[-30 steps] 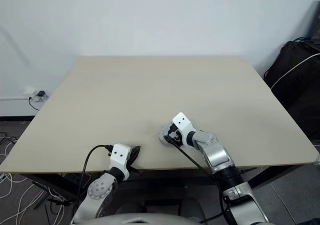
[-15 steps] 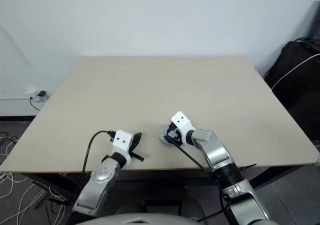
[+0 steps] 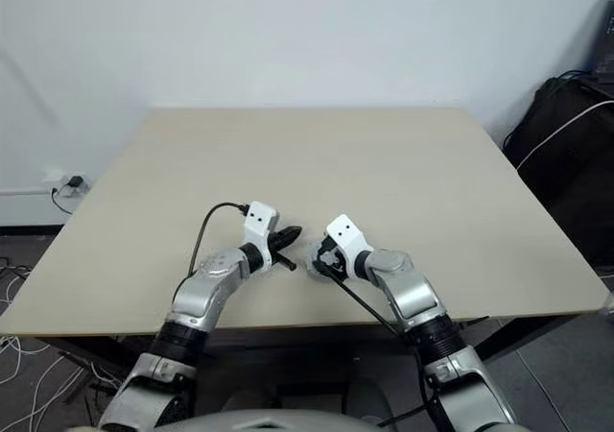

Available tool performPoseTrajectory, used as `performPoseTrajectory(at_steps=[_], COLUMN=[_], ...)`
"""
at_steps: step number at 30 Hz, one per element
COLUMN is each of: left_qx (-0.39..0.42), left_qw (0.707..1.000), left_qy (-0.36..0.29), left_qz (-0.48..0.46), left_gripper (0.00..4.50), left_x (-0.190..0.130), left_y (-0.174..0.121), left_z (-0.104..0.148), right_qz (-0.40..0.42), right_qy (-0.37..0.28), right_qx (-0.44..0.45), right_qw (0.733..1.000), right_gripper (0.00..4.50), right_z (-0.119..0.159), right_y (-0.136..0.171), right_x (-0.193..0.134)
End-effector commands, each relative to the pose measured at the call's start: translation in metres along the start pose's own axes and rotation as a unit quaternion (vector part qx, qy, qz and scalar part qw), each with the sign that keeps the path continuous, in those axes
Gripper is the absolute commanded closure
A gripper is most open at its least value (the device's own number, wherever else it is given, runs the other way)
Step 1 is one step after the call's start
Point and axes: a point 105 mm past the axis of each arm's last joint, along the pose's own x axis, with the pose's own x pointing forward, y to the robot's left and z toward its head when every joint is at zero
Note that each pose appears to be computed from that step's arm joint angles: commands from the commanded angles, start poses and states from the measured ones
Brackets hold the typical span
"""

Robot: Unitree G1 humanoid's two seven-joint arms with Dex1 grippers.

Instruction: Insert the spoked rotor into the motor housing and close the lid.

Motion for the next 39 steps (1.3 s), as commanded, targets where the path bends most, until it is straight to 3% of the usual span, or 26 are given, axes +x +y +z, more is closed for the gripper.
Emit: performPoseTrajectory(at_steps=[1,13,25,27,29,39], left_qx=[-0.017,-0.025,-0.045,-0.045,-0.045,-0.044], left_qw=[0.999,0.996,0.992,0.992,0.991,0.991], left_qy=[0.013,0.077,0.105,0.105,0.106,0.113], left_qz=[-0.041,-0.023,-0.056,-0.058,-0.061,-0.063], left_gripper=[4.5,4.5,4.5,4.5,4.5,4.5], left_x=[0.009,0.018,0.016,0.016,0.016,0.015], left_y=[-0.012,-0.016,-0.031,-0.032,-0.034,-0.035], left_z=[0.004,-0.023,-0.033,-0.034,-0.035,-0.04], right_qz=[0.006,0.001,-0.027,-0.037,-0.046,-0.083], right_qy=[0.014,0.013,0.004,0.009,0.015,0.024], right_qx=[0.012,0.017,0.041,0.053,0.054,0.069], right_qw=[1.0,1.0,0.999,0.998,0.997,0.994], right_gripper=[1.23,1.23,1.23,0.46,0.02,0.02], right_z=[-0.008,-0.009,-0.01,-0.014,-0.019,-0.035], right_y=[0.007,0.007,0.004,0.002,0.0,-0.008], right_x=[0.001,-0.001,-0.003,-0.006,-0.01,-0.051])
